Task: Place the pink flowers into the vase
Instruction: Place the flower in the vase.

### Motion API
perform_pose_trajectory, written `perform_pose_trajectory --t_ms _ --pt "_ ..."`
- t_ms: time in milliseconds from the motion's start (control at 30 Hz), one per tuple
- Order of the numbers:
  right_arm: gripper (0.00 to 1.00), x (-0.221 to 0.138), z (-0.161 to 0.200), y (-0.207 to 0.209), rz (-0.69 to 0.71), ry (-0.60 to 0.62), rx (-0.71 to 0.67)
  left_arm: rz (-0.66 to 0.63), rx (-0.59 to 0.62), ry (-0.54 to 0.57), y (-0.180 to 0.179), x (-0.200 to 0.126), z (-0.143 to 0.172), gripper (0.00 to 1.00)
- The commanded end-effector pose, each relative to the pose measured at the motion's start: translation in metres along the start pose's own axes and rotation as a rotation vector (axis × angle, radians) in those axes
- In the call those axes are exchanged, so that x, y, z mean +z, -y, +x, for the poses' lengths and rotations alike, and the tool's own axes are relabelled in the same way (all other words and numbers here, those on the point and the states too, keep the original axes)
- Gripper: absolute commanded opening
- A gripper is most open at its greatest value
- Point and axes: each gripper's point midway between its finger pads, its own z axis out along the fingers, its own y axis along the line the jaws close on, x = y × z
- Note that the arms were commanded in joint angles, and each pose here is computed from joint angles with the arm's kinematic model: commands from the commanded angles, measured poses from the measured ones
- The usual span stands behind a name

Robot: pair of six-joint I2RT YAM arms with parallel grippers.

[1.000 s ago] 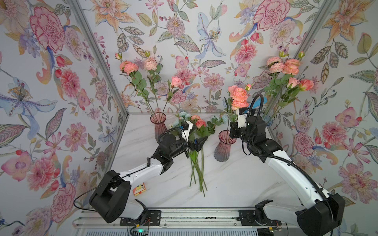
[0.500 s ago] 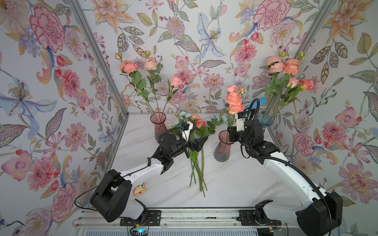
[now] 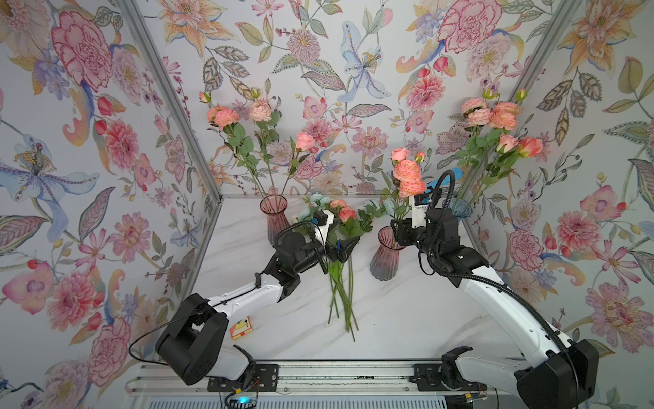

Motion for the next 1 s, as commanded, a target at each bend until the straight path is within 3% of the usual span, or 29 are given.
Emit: perform_pose_trajectory --t_ms 0,367,700,967 --pt "0.62 -0.009 -0.004 0.001 0.002 0.02 0.003 0.015 0.011 0.01 0.006 0.006 -0.006 1.0" --pt "0.99 -0.02 -0.003 -0.001 -0.001 0.02 0.006 0.001 0.002 0.0 0.003 0.007 -0.002 1.0" --pt "0.99 -0.036 -0.008 -0.008 -0.018 0.021 -0.002 -0.04 -0.027 -0.025 -0.006 0.011 0.005 1.0" --pt "0.99 -0.054 -0.011 -0.056 -0.187 0.01 -0.104 -0.144 -0.091 -0.139 -0.029 0.022 0.033 1.0"
